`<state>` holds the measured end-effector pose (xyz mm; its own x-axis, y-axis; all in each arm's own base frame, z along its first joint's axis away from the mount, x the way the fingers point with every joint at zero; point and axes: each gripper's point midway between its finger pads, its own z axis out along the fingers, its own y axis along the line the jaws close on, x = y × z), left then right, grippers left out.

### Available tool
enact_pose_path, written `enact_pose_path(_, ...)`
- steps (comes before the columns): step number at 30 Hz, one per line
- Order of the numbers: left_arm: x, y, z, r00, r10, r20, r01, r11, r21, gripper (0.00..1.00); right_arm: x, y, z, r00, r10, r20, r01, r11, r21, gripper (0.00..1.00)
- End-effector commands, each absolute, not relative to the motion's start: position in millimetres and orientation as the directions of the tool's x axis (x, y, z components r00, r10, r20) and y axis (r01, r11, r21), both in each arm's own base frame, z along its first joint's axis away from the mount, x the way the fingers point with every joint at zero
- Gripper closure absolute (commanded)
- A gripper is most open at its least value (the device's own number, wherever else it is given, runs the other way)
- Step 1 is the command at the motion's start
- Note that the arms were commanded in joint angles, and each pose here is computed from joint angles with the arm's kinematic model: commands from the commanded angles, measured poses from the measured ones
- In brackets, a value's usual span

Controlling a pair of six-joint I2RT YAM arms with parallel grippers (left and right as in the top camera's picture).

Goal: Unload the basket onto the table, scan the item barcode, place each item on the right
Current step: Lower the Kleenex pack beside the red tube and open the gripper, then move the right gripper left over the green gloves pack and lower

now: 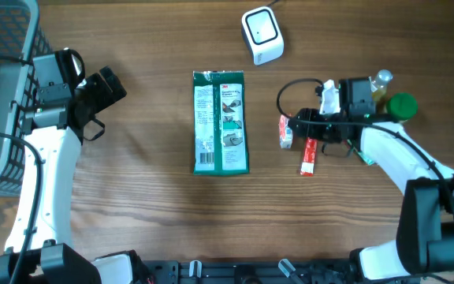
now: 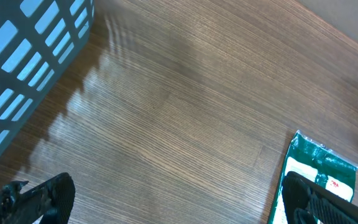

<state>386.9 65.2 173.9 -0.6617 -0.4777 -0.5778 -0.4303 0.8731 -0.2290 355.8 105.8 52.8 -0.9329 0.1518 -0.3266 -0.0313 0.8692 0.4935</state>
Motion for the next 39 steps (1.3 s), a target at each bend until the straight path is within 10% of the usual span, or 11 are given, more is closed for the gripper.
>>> enact_pose_path(1, 388.9, 66.4, 180.1, -0.647, -0.486, -0.587, -0.433, 0.868, -0.242, 0.00, 387.0, 106.2, 130.6, -0.865, 0.115, -0.489, -0.144, 0.876, 0.461, 0.41)
enact_pose_path(20, 388.9, 66.4, 180.1, -0.647, -0.486, -0.587, -0.433, 0.868, -0.242, 0.00, 324.3, 213.5, 153.1, -0.836, -0.138, -0.531, -0.230, 0.967, 0.111, 0.29)
enact_pose_path(24, 388.9, 66.4, 180.1, -0.647, -0.486, -0.587, -0.433, 0.868, -0.242, 0.00, 321.7, 227.8, 151.6, -0.819, -0.170, -0.548, -0.270, 0.957, 0.107, 0.00)
enact_pose_path(39, 388.9, 66.4, 180.1, -0.647, -0.486, -0.587, -0.433, 0.868, -0.242, 0.00, 330.7, 223.2, 143.0, -0.815, -0.168, -0.555, -0.241, 0.969, 0.061, 0.09)
